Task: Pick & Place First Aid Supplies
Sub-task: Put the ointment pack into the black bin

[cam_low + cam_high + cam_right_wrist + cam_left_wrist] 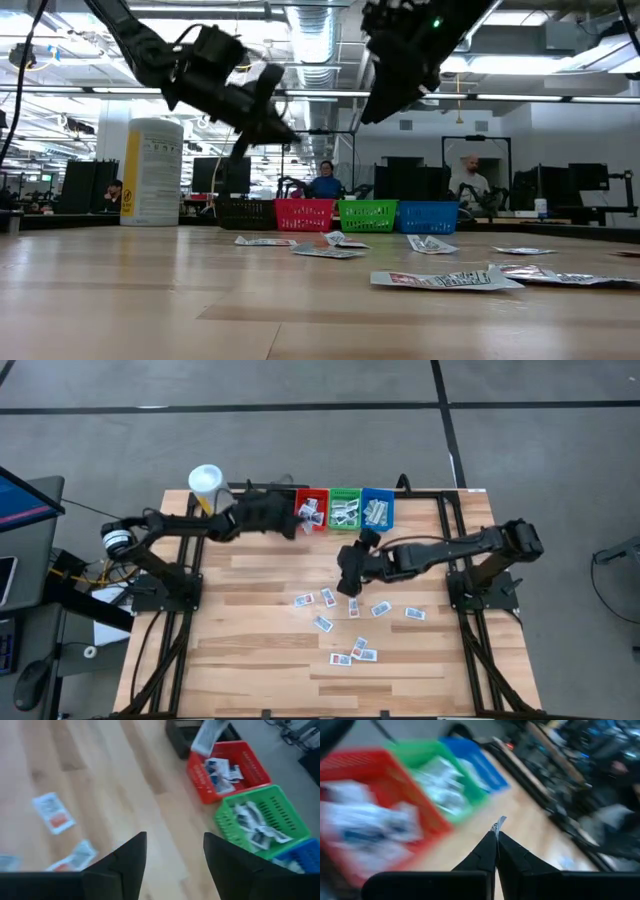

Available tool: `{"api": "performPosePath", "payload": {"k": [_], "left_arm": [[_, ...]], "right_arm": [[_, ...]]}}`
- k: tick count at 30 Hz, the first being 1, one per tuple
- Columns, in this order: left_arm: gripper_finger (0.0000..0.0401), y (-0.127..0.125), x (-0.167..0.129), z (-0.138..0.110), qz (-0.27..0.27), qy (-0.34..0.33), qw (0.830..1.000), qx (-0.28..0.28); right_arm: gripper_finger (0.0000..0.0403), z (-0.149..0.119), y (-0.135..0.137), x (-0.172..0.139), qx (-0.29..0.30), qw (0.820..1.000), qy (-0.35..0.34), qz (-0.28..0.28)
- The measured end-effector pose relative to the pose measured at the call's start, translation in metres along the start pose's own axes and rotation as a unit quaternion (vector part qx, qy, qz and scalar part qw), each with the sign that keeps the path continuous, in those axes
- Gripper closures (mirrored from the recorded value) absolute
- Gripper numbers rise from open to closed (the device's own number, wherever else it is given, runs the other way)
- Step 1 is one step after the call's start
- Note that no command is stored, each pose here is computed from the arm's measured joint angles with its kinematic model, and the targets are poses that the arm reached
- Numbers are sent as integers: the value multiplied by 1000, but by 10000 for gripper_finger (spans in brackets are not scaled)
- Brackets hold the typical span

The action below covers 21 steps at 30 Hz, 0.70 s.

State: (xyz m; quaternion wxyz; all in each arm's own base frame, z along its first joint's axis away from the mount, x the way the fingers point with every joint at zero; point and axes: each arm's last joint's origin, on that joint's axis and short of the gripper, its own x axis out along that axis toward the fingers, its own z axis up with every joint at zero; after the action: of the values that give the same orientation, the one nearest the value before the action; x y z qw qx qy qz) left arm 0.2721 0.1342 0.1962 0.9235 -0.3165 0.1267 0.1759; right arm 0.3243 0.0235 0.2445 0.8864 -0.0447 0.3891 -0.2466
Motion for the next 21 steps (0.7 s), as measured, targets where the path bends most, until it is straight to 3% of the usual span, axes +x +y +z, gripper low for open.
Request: {"api": "performPosePath", "payload": {"k": [5,10,16,21], "left_arm": [[394,50,-16,26,76,-39,996,-3],[390,83,-32,40,131,-63,989,2],[388,95,-39,45,149,-67,986,27],[358,96,-39,40,156,-44,987,18]], "right_arm": [[225,4,-28,16,-7,999,14,-33],[238,6,-58,30,36,997,30,-61],[246,6,-78,38,92,992,37,-81],[240,6,-83,41,128,988,40,-77]]}}
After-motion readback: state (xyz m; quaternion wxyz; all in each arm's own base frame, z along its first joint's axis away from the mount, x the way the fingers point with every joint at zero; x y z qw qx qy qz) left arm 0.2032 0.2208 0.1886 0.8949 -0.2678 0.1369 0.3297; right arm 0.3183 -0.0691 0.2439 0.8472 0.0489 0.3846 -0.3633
